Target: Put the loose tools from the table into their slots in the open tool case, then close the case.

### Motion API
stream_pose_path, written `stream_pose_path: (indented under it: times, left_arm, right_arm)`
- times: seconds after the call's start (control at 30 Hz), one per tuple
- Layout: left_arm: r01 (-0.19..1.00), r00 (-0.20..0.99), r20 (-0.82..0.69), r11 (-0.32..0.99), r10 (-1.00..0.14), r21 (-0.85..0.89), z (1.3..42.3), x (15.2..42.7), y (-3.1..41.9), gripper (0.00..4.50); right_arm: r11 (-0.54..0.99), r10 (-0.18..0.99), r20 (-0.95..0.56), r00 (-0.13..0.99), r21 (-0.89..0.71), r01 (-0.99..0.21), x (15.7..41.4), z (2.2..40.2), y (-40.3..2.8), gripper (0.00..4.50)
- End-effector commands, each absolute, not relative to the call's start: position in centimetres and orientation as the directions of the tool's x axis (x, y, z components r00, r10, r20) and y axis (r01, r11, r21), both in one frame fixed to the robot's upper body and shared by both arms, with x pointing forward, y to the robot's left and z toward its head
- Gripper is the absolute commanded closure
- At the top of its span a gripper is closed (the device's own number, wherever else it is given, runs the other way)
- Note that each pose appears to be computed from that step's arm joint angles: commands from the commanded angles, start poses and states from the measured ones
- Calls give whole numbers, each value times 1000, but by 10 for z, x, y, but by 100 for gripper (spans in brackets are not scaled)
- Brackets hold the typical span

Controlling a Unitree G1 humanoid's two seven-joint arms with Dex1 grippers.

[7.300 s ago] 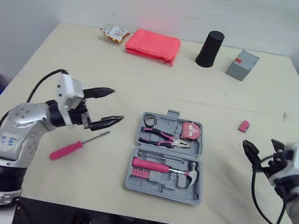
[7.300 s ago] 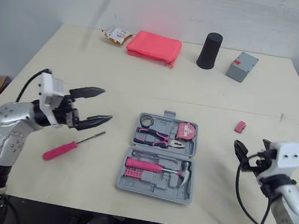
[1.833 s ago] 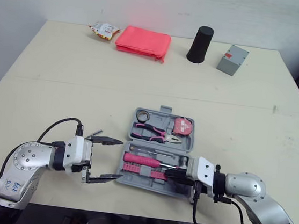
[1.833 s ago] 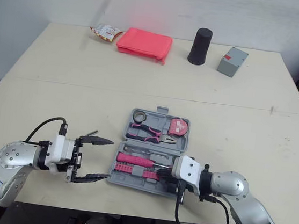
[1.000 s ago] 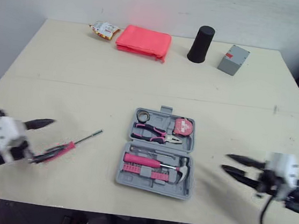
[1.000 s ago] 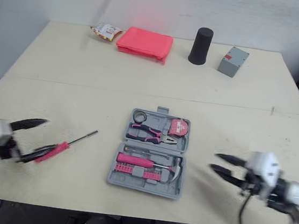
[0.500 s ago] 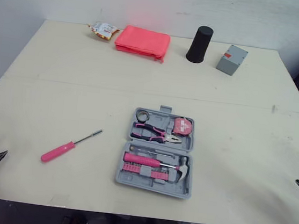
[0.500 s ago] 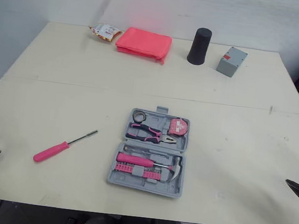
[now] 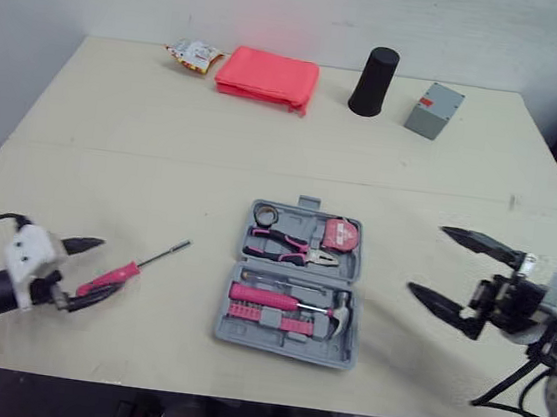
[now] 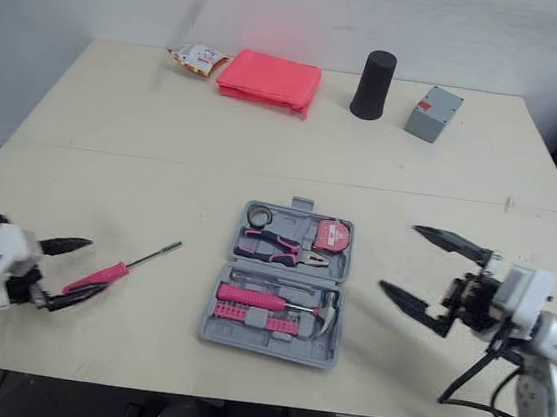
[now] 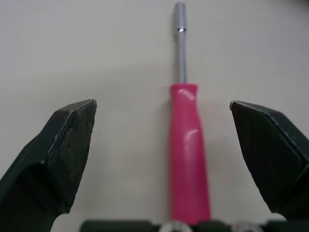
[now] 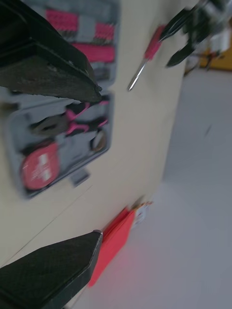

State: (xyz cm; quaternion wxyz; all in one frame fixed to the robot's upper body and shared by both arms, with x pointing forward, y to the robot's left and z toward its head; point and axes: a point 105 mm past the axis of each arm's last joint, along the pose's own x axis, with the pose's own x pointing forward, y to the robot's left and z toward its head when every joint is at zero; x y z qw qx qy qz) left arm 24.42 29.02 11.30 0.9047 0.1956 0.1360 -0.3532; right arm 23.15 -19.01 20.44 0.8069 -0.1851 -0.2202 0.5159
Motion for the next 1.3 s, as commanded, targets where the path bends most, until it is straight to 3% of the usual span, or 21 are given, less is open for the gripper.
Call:
stream_pose_path:
  times: [0.03,0.17,0.2,0.27,0.43,0.5,0.6,0.7,0.87,1.1,1.3]
  left_arm:
    - [665,735,-394,698,-551,264,114,251,283,0]
    - [669,716,-471,700,-515,251,98,254,283,0]
    - [675,707,-475,699,-524,235,96,255,281,27]
    - [693,681,-508,689,-527,215,90,255,280,85]
    - [696,666,-573,674,-478,247,81,252,287,325]
    - [707,653,-592,660,-473,254,77,249,289,400]
    - [711,662,-576,646,-480,278,77,248,288,398]
    - [768,637,-462,561,-617,310,96,253,260,398]
    - [898,389,-360,261,-848,355,131,242,183,398]
    - [952,153,-416,21,-896,305,127,231,107,398]
    - [960,63,-468,-74,-881,269,124,240,54,398]
  right_arm:
    - [331,944,195,268,-530,-781,217,216,-165,9]
    - [269,963,155,220,-525,-807,211,210,-153,9]
    - [269,963,147,225,-523,-809,212,207,-154,3]
    - [266,964,125,236,-524,-809,213,201,-156,0]
    - [283,958,109,266,-523,-804,214,200,-162,0]
    - [297,953,104,286,-521,-800,215,200,-166,0]
    - [309,947,94,306,-517,-798,213,198,-169,0]
    - [311,943,60,328,-515,-799,209,193,-174,0]
    - [336,925,15,380,-501,-798,202,185,-184,0]
    - [364,905,-41,424,-443,-819,192,175,-197,0]
    - [379,895,-74,439,-391,-839,177,167,-200,0]
